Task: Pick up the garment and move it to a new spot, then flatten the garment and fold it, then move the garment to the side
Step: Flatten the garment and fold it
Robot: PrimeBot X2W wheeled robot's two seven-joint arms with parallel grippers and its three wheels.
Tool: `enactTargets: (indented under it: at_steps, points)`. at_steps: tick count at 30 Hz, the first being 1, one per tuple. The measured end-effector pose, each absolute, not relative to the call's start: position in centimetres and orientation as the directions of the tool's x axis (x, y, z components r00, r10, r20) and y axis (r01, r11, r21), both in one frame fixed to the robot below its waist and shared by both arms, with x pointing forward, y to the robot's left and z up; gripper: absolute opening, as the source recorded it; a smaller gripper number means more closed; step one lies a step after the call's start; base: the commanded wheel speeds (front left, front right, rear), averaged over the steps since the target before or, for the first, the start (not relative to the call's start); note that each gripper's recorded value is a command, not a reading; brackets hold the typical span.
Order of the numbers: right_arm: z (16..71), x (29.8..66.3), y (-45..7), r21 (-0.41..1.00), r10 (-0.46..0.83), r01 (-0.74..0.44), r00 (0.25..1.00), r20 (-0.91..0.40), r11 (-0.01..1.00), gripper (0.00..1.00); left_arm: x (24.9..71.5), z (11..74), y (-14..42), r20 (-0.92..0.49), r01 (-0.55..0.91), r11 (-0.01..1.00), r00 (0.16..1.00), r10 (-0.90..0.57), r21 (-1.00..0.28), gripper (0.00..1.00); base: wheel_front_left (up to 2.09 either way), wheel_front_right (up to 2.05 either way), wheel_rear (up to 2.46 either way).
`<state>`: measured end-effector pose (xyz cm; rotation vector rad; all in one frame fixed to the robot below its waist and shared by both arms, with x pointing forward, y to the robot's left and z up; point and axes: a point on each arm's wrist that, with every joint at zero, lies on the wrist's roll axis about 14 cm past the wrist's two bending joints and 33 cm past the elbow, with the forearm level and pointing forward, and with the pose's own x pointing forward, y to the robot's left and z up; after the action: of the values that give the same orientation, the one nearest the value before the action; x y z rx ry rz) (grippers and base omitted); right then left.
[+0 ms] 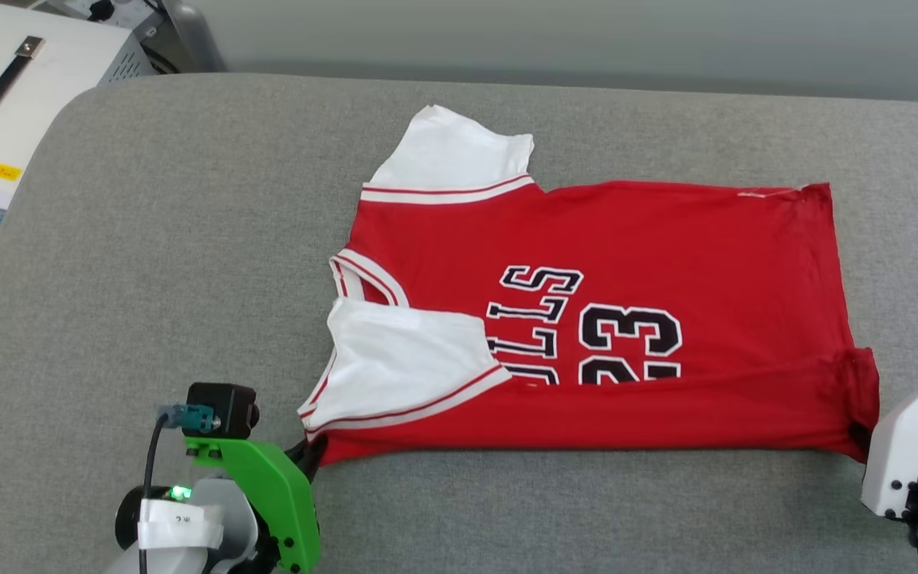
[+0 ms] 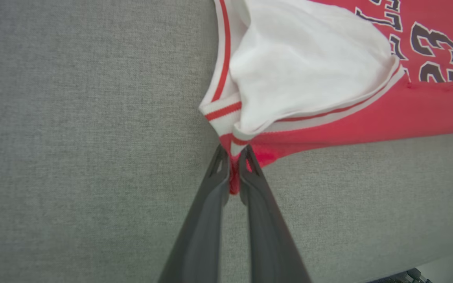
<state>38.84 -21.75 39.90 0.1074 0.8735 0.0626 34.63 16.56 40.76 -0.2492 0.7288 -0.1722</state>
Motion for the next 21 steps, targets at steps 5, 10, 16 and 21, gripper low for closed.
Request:
enactTargets:
  at_steps: [5,10,16,21]
  points:
    - [40.9,36.6,-22.4,0.119,0.109,-0.024,0.620,-0.777,0.993,0.00,32.8,40.8,16.4,-0.637,0.061,0.952,0.730,-0.248,-0.300,0.00,0.00,0.00,0.00]
    - [41.8,34.5,-23.4,0.114,0.099,-0.013,0.605,-0.790,0.993,0.00,30.5,40.1,16.3,-0.661,0.050,0.951,0.707,-0.251,-0.306,0.00,0.00,0.00,0.00]
    - [41.0,31.9,-24.0,0.119,0.092,0.014,0.552,-0.829,0.993,0.00,29.0,39.3,16.0,-0.688,0.038,0.947,0.678,-0.259,-0.319,0.00,0.00,0.00,0.00]
    - [39.9,30.9,-23.9,0.122,0.093,0.023,0.514,-0.853,0.992,0.00,28.6,38.5,16.0,-0.714,0.040,0.948,0.648,-0.265,-0.316,0.00,0.00,0.00,0.00]
